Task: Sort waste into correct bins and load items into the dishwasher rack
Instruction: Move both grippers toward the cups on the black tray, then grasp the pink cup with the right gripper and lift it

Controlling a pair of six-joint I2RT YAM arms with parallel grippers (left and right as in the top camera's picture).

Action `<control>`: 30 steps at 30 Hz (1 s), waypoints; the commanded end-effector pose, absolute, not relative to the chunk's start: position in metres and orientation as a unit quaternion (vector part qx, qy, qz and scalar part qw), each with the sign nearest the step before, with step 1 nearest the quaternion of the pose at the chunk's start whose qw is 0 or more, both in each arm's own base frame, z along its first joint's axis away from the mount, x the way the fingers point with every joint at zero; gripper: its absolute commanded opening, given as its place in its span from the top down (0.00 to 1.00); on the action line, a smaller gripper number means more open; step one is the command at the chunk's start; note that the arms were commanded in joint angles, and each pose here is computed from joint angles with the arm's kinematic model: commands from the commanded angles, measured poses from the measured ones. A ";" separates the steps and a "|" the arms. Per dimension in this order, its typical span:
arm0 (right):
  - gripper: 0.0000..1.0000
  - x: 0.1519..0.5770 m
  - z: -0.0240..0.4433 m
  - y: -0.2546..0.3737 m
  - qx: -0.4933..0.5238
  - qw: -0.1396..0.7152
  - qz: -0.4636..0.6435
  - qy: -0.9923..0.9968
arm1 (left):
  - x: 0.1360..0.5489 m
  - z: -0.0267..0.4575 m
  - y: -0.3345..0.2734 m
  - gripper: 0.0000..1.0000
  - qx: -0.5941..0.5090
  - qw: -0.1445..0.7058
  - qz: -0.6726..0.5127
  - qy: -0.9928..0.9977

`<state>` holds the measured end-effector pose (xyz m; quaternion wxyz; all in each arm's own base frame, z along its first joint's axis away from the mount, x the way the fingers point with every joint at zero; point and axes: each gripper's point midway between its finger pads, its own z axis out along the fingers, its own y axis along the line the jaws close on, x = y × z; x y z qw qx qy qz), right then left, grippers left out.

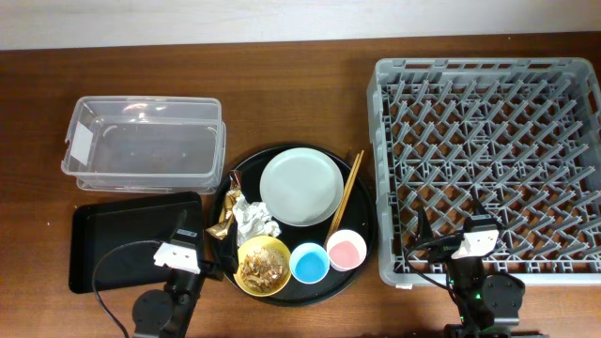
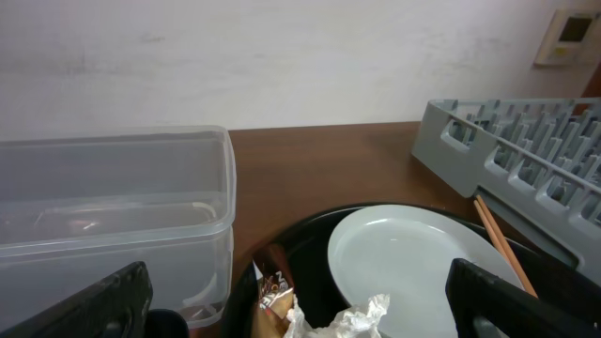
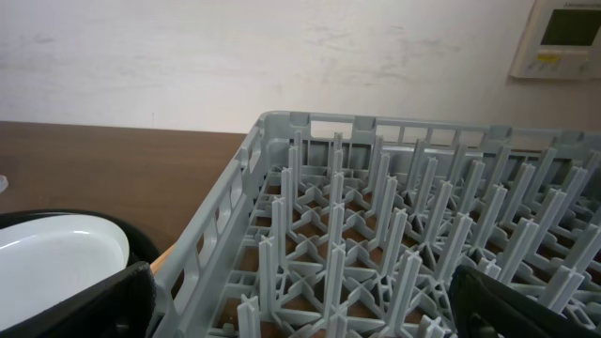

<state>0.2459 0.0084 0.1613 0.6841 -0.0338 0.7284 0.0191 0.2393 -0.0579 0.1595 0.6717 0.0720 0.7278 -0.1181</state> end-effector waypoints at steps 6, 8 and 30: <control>0.02 0.246 0.159 0.009 -0.035 0.683 0.021 0.729 | 0.240 0.156 -0.056 0.00 0.075 0.669 -0.109 0.731; 0.02 0.246 0.159 0.009 -0.035 0.683 0.021 0.729 | 0.240 0.156 -0.056 0.00 0.075 0.669 -0.109 0.731; 0.02 0.203 0.202 0.105 -0.145 0.639 0.330 0.679 | 0.180 0.247 -0.134 0.00 0.247 0.690 -0.318 0.601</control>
